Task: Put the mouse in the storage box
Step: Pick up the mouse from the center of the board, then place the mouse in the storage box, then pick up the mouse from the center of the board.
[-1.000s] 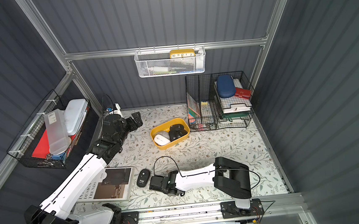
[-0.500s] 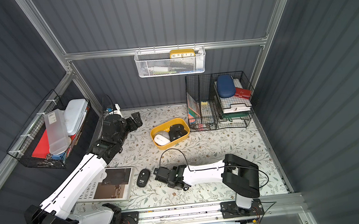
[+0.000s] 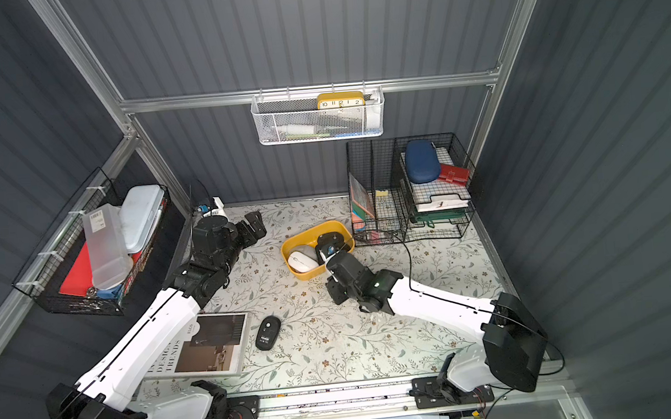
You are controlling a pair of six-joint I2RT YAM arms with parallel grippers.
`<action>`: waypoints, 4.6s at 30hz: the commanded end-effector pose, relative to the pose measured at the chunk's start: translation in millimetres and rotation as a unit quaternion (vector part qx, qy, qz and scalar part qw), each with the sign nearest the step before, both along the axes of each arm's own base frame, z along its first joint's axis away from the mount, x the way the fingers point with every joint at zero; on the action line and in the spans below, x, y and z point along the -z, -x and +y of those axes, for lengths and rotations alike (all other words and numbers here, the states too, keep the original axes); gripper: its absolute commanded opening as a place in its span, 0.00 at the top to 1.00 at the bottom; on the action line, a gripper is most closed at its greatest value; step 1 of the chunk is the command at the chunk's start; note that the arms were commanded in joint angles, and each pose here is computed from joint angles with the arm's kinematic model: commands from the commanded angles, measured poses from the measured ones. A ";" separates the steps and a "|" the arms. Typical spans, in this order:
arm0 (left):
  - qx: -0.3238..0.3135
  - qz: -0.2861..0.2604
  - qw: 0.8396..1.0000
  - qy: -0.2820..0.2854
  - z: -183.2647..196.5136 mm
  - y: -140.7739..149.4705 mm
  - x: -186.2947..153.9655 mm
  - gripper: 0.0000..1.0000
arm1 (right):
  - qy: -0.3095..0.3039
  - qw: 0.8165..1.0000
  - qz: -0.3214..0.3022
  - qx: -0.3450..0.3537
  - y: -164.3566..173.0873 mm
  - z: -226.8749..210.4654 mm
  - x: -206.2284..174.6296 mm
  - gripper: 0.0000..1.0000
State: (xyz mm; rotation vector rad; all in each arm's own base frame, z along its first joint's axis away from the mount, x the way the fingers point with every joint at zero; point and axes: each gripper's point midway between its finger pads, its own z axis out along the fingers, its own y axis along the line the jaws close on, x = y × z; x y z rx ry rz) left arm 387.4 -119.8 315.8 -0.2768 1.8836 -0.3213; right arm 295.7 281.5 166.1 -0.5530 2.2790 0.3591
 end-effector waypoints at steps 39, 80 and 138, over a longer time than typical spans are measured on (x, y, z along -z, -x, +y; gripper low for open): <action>-0.029 -0.031 0.999 0.008 18.1 12.2 -12.5 0.01 | -0.213 0.933 0.254 0.138 -171.6 56.6 69.8 0.67; 0.046 0.458 0.880 -0.121 -131.2 203.2 189.2 0.01 | -0.116 0.979 0.090 0.143 -73.5 -54.3 -27.9 0.27; -0.109 0.497 0.855 -0.104 -47.9 180.3 299.4 0.16 | -0.127 0.979 0.035 0.155 -17.4 -100.4 -56.0 0.26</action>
